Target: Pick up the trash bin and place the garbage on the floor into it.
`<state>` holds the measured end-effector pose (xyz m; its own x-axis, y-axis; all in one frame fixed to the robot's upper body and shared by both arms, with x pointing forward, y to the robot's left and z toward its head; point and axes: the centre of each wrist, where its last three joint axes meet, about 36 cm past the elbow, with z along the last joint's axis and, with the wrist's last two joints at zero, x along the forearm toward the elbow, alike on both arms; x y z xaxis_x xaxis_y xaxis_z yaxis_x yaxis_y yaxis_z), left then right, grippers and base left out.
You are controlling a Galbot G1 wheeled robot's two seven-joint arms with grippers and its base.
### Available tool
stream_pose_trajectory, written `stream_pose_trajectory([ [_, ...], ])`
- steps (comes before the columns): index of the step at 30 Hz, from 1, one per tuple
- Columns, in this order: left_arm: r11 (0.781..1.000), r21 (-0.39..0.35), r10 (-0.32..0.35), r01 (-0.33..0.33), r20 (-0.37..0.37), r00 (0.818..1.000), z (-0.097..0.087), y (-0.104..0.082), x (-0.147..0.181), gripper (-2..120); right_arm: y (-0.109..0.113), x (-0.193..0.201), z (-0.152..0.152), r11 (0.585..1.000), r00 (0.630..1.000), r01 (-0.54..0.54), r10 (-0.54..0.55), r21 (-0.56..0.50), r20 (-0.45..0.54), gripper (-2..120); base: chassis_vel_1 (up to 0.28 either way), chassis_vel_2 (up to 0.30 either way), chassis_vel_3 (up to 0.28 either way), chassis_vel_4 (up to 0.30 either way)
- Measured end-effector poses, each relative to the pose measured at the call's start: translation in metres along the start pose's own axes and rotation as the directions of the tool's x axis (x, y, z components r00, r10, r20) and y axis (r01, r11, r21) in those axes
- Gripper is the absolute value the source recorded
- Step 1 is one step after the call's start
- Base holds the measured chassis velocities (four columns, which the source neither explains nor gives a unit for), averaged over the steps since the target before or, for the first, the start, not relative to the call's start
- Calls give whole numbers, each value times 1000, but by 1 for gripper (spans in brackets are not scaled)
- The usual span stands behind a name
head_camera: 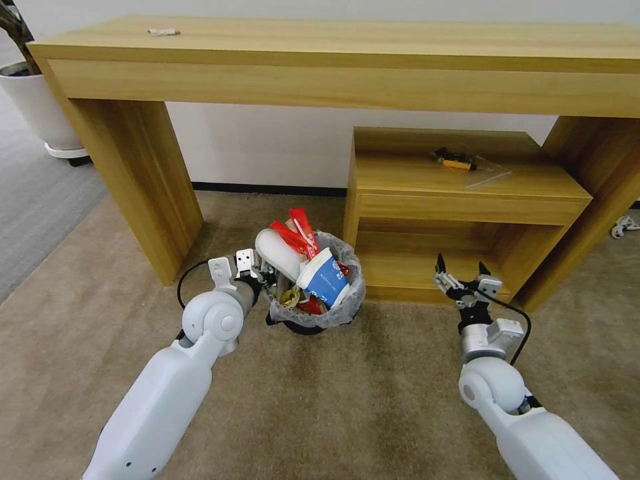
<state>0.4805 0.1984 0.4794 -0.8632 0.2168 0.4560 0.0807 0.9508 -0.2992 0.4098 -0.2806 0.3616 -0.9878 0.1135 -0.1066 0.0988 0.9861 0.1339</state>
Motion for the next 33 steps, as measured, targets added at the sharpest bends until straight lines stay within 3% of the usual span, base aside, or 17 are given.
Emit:
stream_pose_trajectory([
  [11, 1000, 23, -2, 2, 5, 1000, 2, 3, 8, 0, 26, 15, 23, 998, 999, -34, 33, -56, -24, 100, 0, 0, 0, 0],
  [15, 1000, 24, -19, 20, -21, 1000, 14, 5, 10, 0, 34, 21, 28, 996, 999, -45, 42, -71, -30, 100, 0, 0, 0, 0],
  [33, 992, 57, -106, 111, -86, 991, 34, 29, -10, 0, 31, 29, 34, 997, 998, -47, 45, -56, -34, 100, 0, 0, 0, 0],
])
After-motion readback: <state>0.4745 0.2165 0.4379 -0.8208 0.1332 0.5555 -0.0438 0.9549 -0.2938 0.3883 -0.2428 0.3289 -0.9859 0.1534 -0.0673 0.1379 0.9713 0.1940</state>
